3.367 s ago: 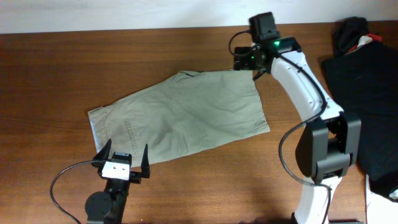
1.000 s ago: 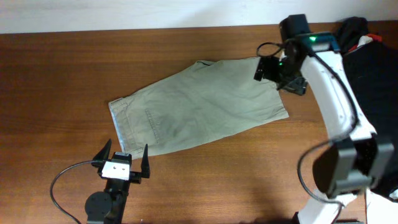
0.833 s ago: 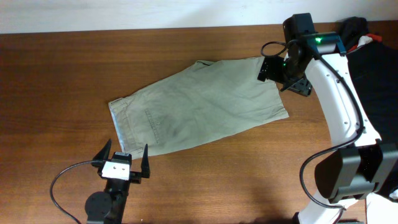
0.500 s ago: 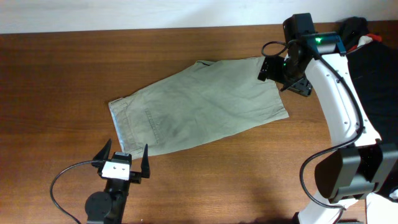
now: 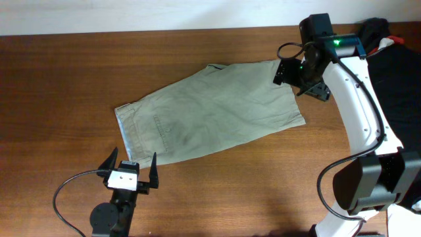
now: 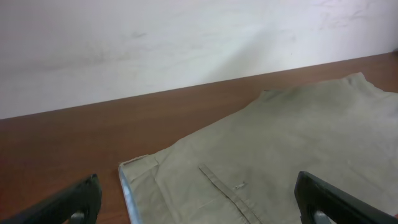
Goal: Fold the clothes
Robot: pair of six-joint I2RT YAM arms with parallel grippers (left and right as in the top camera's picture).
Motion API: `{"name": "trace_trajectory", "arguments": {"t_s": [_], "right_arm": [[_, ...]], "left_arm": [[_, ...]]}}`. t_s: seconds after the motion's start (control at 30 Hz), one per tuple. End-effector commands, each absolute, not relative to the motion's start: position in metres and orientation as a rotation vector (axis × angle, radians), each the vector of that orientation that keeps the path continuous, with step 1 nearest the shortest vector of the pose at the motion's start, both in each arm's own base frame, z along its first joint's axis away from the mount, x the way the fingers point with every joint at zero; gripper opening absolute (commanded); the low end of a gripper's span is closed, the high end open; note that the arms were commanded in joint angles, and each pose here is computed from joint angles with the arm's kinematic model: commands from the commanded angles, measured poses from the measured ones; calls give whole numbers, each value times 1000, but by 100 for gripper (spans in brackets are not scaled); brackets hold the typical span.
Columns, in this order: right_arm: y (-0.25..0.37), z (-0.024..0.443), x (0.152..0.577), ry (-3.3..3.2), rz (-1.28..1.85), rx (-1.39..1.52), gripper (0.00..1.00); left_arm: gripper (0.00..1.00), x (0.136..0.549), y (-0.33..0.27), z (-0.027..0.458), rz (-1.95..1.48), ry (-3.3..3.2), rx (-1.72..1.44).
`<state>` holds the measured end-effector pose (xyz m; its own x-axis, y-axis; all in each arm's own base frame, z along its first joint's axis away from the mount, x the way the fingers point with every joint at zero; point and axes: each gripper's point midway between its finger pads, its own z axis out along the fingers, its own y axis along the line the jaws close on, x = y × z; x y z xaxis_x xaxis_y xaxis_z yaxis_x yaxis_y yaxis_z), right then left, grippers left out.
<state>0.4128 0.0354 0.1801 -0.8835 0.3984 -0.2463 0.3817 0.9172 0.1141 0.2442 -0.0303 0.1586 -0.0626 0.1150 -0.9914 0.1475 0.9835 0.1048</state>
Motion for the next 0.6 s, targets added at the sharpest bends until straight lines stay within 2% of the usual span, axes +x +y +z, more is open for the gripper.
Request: {"name": "trace_trajectory", "arguments": {"t_s": [0.0, 0.17, 0.27, 0.33, 0.43, 0.57], "right_arm": [[31, 185, 424, 2755, 84, 591, 99], [-12, 183, 442, 2712, 64, 552, 99], [-9, 154, 445, 2807, 86, 459, 99], [3, 120, 444, 2909, 156, 418, 92], [4, 79, 432, 3045, 147, 451, 92], [6, 50, 422, 3139, 150, 470, 93]], "left_arm": [[99, 244, -31, 156, -19, 1637, 215], [99, 244, -31, 156, -19, 1637, 214], [99, 244, -31, 156, -19, 1637, 214], [99, 244, -31, 156, -19, 1637, 215], [99, 244, -31, 156, -19, 1637, 214], [99, 244, -31, 156, -19, 1637, 214]]}}
